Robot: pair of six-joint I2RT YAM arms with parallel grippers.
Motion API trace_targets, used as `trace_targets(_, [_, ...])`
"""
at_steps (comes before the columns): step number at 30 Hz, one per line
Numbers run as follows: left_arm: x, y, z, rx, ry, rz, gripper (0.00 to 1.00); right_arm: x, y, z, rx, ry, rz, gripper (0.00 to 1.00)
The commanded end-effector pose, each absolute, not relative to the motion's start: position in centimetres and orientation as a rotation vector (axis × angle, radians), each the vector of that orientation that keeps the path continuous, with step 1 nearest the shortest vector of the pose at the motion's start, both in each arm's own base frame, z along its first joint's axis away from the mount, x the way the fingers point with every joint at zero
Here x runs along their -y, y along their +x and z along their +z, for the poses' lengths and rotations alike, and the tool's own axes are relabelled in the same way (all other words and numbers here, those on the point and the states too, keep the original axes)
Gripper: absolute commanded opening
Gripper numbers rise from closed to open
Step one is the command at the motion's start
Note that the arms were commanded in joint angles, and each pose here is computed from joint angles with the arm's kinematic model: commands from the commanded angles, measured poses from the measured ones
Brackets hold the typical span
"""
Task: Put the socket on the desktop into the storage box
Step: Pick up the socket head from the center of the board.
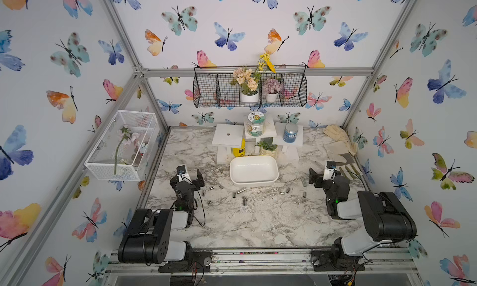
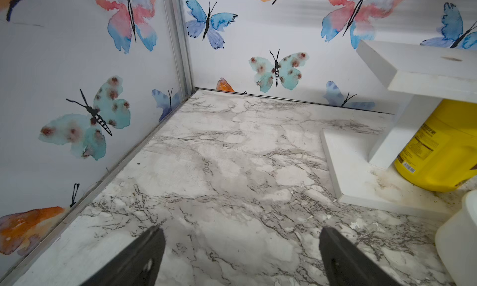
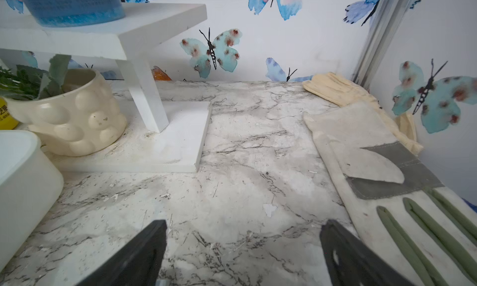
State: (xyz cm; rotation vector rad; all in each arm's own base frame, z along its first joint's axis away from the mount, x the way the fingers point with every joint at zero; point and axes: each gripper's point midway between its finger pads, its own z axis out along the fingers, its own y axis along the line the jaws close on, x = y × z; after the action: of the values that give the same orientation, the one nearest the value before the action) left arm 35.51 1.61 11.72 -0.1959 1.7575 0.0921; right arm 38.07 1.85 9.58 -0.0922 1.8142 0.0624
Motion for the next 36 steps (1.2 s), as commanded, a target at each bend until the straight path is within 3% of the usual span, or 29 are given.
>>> trace_targets(1, [-1.9,35.7,12.0,-1.748,-0.202,0.113,0.99,-2.2,38.4,10.0,-1.802,-0.115,0.072,0.98])
trace_targets(26, [-1.9,35.7,12.0,-1.75,-0.204,0.111,0.99,-2.2,38.3,10.0,-1.802,-0.114,0.073,0.98])
trace_targets(36, [-2.4,38.1,14.8,-1.852,-0.261,0.141,0.99,-1.4,41.7,14.3,-1.891,0.005,0.09,0.98])
